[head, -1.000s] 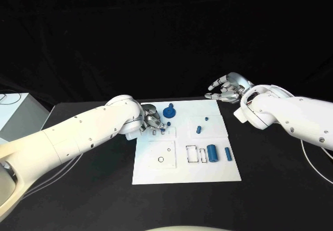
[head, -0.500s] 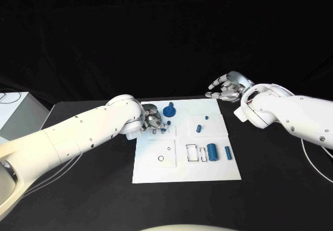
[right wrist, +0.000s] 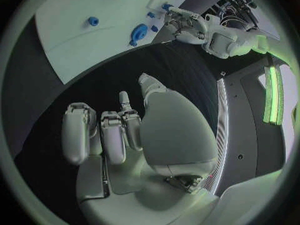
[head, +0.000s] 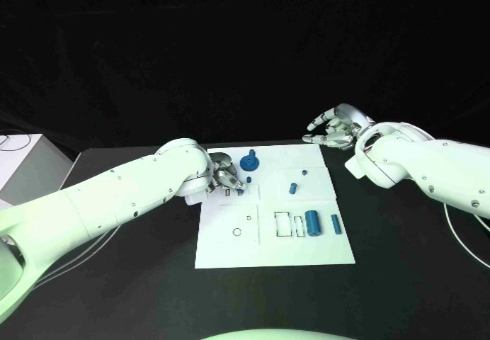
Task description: Assemble the parts on the task board
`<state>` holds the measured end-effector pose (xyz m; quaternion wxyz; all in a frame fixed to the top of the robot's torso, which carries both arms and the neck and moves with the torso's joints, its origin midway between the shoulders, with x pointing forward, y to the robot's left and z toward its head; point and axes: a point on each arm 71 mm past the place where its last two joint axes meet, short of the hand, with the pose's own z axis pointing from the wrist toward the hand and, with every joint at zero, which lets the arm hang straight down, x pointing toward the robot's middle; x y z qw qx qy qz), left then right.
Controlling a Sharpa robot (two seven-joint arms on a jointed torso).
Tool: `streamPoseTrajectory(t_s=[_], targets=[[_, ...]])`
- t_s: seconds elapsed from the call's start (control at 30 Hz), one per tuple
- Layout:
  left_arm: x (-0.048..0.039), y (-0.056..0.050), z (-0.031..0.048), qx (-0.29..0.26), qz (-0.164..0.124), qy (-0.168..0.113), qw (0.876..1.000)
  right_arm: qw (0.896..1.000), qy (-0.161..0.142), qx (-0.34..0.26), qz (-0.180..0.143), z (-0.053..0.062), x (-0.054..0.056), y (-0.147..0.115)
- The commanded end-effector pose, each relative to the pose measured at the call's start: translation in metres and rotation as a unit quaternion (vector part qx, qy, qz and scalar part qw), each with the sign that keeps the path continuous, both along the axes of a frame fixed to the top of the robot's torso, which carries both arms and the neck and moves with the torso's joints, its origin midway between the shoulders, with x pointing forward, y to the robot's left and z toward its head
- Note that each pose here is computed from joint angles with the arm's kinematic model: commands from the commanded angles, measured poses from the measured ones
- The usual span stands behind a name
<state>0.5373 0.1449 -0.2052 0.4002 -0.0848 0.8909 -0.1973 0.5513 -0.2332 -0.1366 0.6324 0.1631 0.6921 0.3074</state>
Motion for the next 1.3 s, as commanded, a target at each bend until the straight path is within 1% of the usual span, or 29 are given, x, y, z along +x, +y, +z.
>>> streamPoseTrajectory(t_s=[0.03,0.57,1.3], targets=[[-0.0014,-0.0007,-0.001,0.01,-0.013,0.008,1.0,1.0,0.001,-0.005,0.006,-0.0004,-0.0002,0.0009],[-0.0016,-0.0006,-0.0021,0.015,-0.017,0.013,1.0,1.0,0.002,-0.005,0.006,-0.0011,-0.0003,0.001],[0.001,0.0011,-0.0035,0.018,-0.012,0.012,1.0,1.0,0.002,-0.005,0.006,-0.0011,-0.0004,0.0005]])
